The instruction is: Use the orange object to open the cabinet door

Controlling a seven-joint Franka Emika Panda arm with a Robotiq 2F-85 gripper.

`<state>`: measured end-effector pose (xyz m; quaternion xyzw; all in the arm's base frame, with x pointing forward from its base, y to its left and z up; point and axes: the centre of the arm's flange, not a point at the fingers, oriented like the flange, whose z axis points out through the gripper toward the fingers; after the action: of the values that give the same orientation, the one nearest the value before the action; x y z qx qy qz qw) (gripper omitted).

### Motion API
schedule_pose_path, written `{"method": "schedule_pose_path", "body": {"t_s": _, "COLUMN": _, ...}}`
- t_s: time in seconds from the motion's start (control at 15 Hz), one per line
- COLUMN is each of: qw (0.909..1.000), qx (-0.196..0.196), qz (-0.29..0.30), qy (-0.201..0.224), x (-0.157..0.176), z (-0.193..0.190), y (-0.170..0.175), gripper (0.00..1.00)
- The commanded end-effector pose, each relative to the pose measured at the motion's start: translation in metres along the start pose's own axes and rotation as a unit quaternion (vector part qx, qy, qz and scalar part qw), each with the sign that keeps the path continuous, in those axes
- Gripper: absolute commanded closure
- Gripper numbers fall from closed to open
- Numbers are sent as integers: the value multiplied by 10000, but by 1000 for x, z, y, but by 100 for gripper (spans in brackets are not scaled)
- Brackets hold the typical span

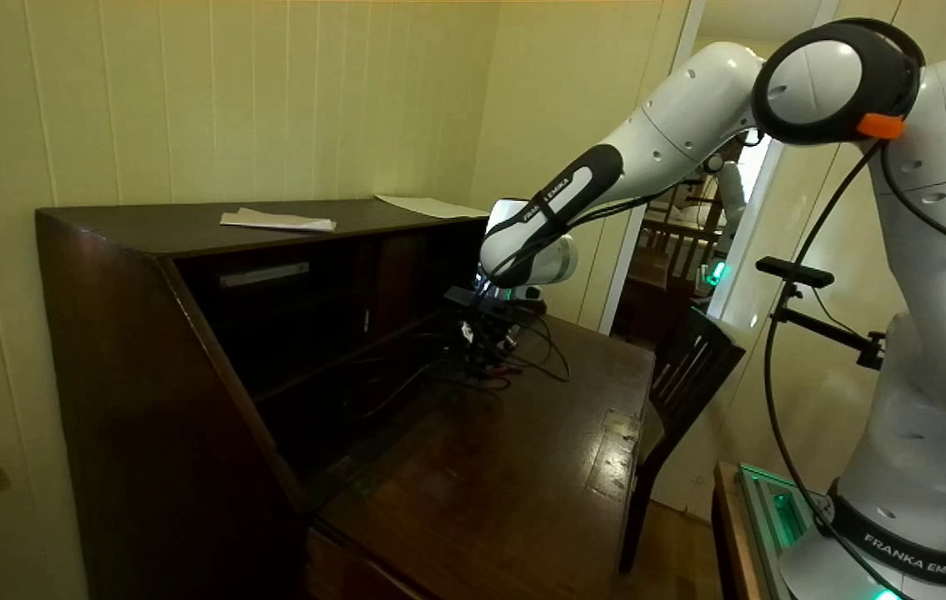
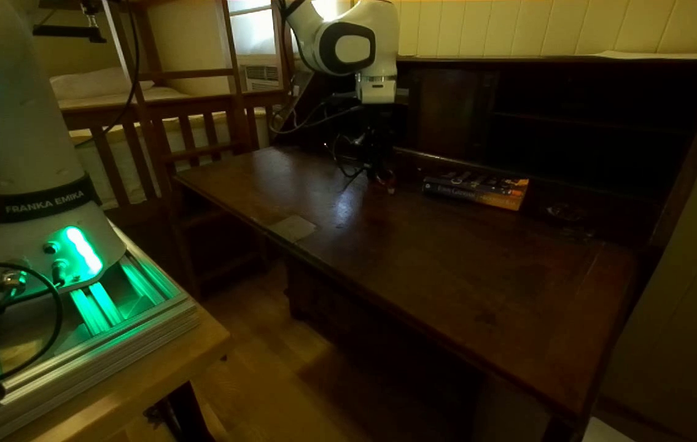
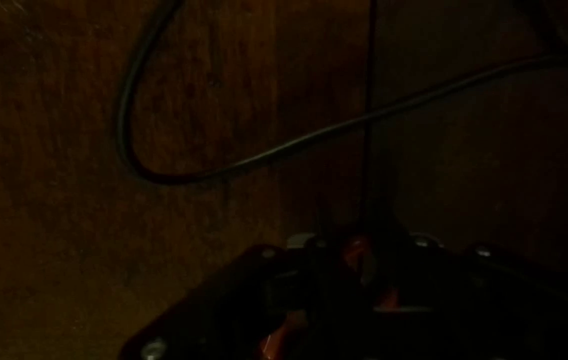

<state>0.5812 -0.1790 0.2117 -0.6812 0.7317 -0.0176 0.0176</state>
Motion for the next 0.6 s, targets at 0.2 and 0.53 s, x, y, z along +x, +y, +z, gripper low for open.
{"method": "schedule_pose_path", "body": {"t_s": 0.2, "qw": 9970, "qx": 33, "qz": 771, "qy": -12, "x": -13, "z": -18, "y": 15, "gripper": 28}}
{"method": "schedule_pose_path", "body": {"t_s": 0.53, "qw": 9775, "qx": 255, "qz": 2090, "qy": 101, "x": -2, "z": -32, "y": 17, "gripper": 0}}
